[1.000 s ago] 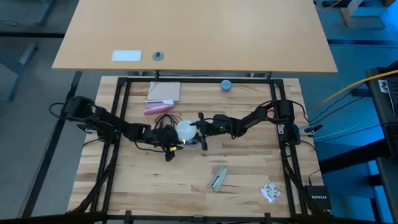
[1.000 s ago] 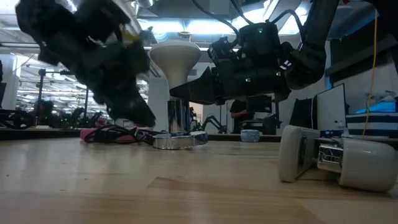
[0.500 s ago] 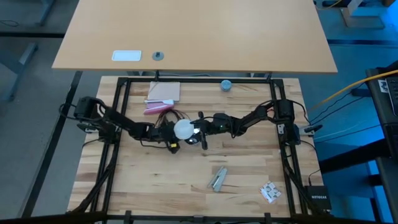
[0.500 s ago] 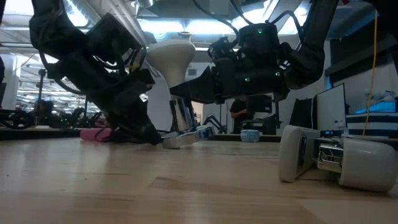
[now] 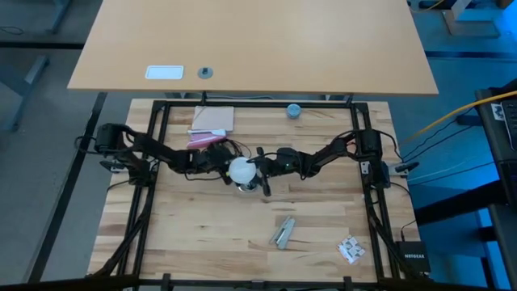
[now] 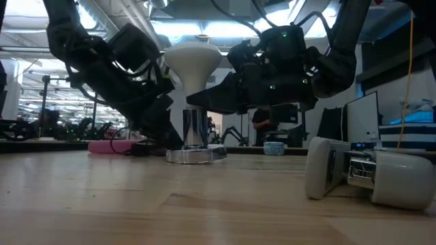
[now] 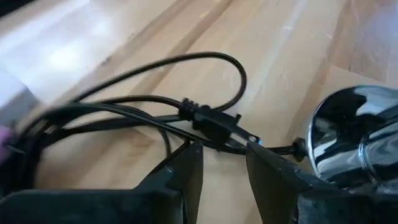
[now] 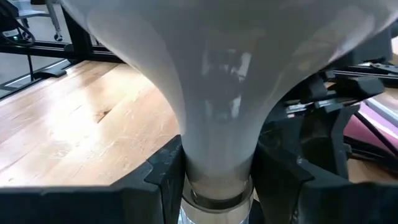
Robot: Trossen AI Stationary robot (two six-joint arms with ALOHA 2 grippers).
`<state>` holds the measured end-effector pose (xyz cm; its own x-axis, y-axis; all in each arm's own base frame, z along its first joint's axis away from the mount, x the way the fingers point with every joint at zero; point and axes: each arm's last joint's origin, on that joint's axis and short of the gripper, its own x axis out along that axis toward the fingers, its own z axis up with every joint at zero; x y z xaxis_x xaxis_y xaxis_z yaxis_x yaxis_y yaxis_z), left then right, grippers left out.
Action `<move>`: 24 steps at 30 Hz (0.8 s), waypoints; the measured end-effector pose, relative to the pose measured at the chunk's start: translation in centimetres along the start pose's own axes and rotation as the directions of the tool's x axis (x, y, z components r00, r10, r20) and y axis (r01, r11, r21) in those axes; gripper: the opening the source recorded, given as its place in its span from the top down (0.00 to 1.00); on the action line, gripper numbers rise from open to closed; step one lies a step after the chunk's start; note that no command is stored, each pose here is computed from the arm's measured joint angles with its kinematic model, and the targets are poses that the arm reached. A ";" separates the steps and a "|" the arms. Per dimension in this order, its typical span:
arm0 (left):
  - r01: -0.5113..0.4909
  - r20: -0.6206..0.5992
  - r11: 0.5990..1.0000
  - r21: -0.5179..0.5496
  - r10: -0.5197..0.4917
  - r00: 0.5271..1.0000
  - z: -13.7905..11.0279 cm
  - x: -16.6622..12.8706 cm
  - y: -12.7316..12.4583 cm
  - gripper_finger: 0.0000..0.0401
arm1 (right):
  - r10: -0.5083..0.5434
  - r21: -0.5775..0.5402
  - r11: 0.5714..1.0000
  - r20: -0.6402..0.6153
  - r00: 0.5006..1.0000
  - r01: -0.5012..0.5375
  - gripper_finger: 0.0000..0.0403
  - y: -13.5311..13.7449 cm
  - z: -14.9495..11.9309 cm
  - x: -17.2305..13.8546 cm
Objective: Screw lightbulb
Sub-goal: Remove the lightbulb from the lamp
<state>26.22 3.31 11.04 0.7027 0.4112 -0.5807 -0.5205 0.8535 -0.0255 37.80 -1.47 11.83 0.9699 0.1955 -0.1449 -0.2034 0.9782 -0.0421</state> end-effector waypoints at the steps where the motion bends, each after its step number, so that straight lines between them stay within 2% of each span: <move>1: -0.002 -0.002 1.000 0.018 0.003 1.000 0.1 -0.2 0.1 0.71 | 0.000 0.000 1.000 0.001 1.000 0.000 0.60 0.0 0.0 0.0; 8: 0.010 -0.014 0.999 0.036 -0.010 1.000 1.9 -3.2 1.0 0.71 | -0.002 -0.002 1.000 0.001 1.000 0.002 0.60 0.0 0.0 0.0; 12: 0.145 -0.020 0.989 -0.009 -0.145 0.989 2.8 -5.7 0.8 0.71 | -0.024 -0.002 1.000 0.000 1.000 0.024 0.60 -0.1 0.0 0.0; 17: 0.342 -0.008 0.938 -0.052 -0.343 0.939 3.3 -7.7 -0.6 0.71 | -0.061 -0.003 0.998 0.002 0.998 0.061 0.60 -0.2 0.0 0.0; 21: 0.400 0.006 0.914 -0.071 -0.400 0.916 3.0 -8.0 -2.0 0.71 | -0.080 -0.005 0.997 0.011 0.997 0.080 0.60 -0.2 0.2 0.0; 24: 0.397 0.014 0.915 -0.073 -0.397 0.918 2.6 -7.7 -3.0 0.71 | -0.082 -0.008 0.997 0.028 0.996 0.082 0.60 -0.3 0.3 0.0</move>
<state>23.64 -1.61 17.66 0.8584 0.0427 -0.5111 -0.2323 0.9209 -0.3131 37.88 -1.70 12.16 0.9867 0.1168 -0.1132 -0.1244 0.9903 -0.0620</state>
